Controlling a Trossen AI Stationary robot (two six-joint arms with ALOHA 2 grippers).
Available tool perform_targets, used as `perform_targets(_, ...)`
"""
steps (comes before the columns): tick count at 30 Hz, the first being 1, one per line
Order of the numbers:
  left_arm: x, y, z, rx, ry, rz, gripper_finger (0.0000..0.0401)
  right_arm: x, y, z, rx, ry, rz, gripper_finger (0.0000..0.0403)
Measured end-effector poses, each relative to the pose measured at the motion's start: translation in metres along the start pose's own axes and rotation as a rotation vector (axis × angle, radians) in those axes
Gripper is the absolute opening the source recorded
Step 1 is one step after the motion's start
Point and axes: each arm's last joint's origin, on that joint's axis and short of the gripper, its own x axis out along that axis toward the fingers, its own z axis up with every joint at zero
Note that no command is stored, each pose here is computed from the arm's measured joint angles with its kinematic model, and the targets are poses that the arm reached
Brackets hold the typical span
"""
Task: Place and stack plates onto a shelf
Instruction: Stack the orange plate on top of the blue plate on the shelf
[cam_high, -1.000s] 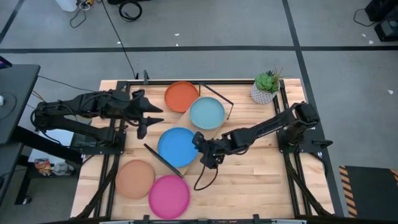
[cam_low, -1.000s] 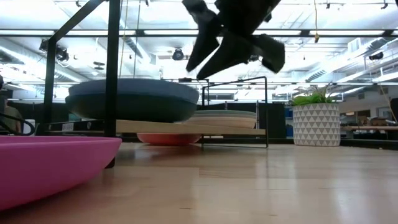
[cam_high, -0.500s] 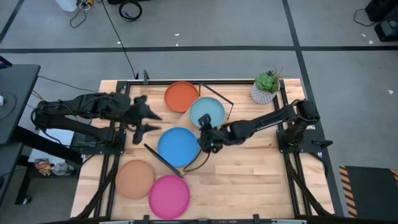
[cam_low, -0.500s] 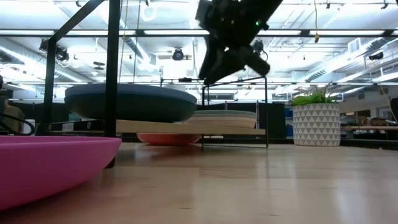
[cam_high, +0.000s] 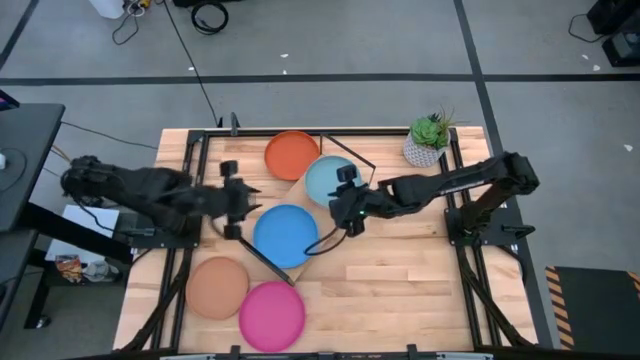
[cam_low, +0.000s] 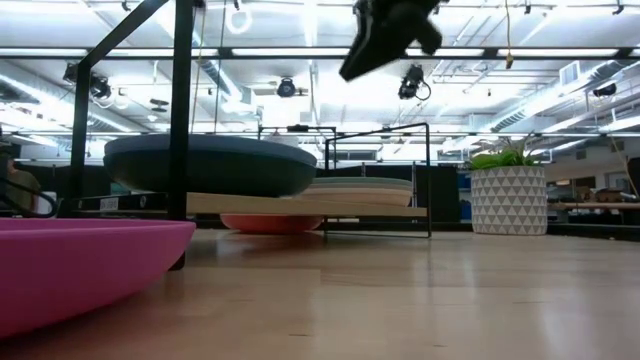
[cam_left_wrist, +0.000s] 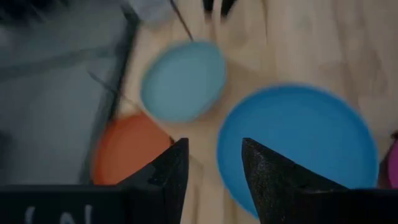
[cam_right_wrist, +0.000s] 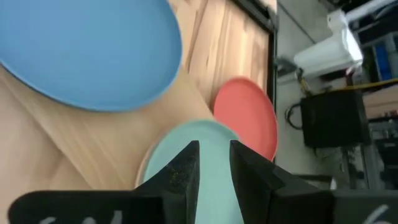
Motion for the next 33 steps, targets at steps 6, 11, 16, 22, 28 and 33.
perform_targets(6,0.051,0.038,-0.003,-0.089,0.163,-0.011,0.0135,-0.014,-0.001,0.006,0.032,-0.077,0.022,0.0085)
perform_targets(11,0.093,0.078,-0.018,-0.134,0.291,-0.02,0.0128,-0.019,0.008,0.007,0.027,-0.074,0.05,0.0085)
perform_targets(16,0.137,0.102,-0.039,-0.107,0.442,-0.047,0.0127,-0.03,0.016,0.006,0.019,-0.039,0.034,0.0085)
perform_targets(22,0.184,0.12,-0.069,-0.022,0.606,-0.106,0.0127,-0.042,0.016,-0.001,0.033,-0.036,0.025,0.0085)
perform_targets(28,0.212,0.124,-0.087,0.063,0.677,-0.18,0.0127,-0.043,0.019,-0.016,0.055,-0.028,0.022,0.0085)
perform_targets(33,0.225,0.123,-0.097,0.203,0.706,-0.257,0.0127,-0.045,0.021,-0.026,0.079,-0.046,0.016,0.0085)
